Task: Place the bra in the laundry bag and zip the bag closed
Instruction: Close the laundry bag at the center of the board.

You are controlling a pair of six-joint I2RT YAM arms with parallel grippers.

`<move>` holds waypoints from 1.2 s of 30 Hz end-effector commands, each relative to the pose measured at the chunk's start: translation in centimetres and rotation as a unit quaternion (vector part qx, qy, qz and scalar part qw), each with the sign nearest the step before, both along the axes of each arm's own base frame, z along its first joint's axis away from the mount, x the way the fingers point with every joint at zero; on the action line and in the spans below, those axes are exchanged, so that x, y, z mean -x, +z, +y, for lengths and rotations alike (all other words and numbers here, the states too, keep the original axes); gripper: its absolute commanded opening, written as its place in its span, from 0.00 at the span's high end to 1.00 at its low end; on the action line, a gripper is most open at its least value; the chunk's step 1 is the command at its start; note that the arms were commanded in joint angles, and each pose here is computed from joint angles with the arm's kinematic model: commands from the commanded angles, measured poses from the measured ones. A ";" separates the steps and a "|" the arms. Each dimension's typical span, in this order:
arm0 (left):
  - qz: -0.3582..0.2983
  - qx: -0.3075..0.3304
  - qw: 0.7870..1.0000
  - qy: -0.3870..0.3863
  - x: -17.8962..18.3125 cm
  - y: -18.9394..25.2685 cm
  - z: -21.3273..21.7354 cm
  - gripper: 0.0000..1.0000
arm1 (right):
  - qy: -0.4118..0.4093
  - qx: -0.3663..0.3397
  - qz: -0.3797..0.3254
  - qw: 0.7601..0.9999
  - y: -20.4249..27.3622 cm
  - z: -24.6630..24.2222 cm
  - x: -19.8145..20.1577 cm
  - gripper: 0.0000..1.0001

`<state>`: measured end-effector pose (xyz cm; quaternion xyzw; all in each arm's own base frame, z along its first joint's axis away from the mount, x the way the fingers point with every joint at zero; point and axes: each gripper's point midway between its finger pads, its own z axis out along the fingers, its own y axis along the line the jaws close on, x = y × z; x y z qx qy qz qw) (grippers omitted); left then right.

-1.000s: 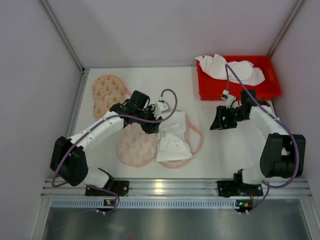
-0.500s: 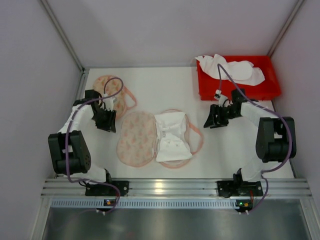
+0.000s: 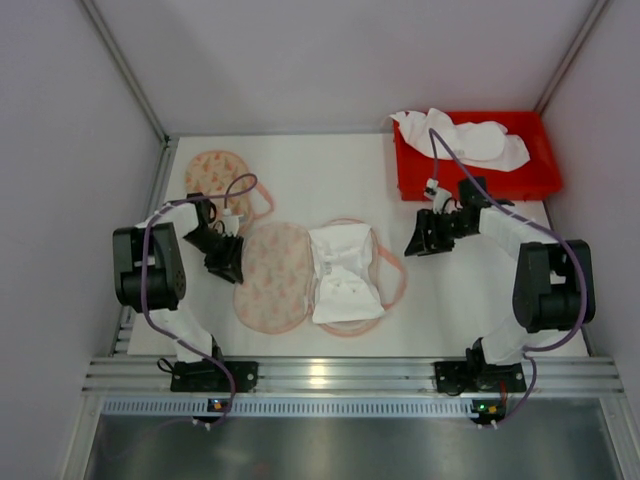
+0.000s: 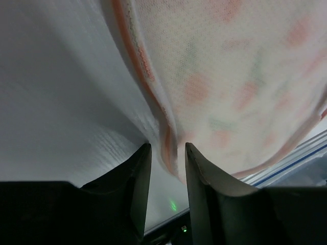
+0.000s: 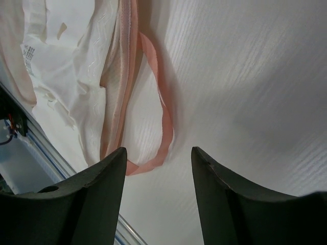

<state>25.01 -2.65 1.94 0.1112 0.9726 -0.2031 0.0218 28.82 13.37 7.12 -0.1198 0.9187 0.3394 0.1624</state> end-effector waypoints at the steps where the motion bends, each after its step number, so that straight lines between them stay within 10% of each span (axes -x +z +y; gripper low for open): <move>1: -0.004 0.041 0.999 -0.012 -0.6 0.5 -1.2 0.65 | 0.010 0.003 -0.043 0.999 1.4 0.2 -0.7 0.46; 9: -0.009 0.070 0.997 -0.006 -1.7 0.9 -2.0 1.00 | 0.012 0.005 -0.042 0.999 1.7 0.0 -0.6 0.47; 23: -0.217 0.148 0.963 -0.060 -3.8 14.7 -5.5 1.00 | 0.016 0.007 -0.040 0.999 1.5 -0.4 1.1 0.49; 36: -0.128 0.261 0.934 -0.207 0.5 18.2 -21.5 1.00 | 0.021 0.009 -0.027 0.999 1.4 -0.7 2.1 0.77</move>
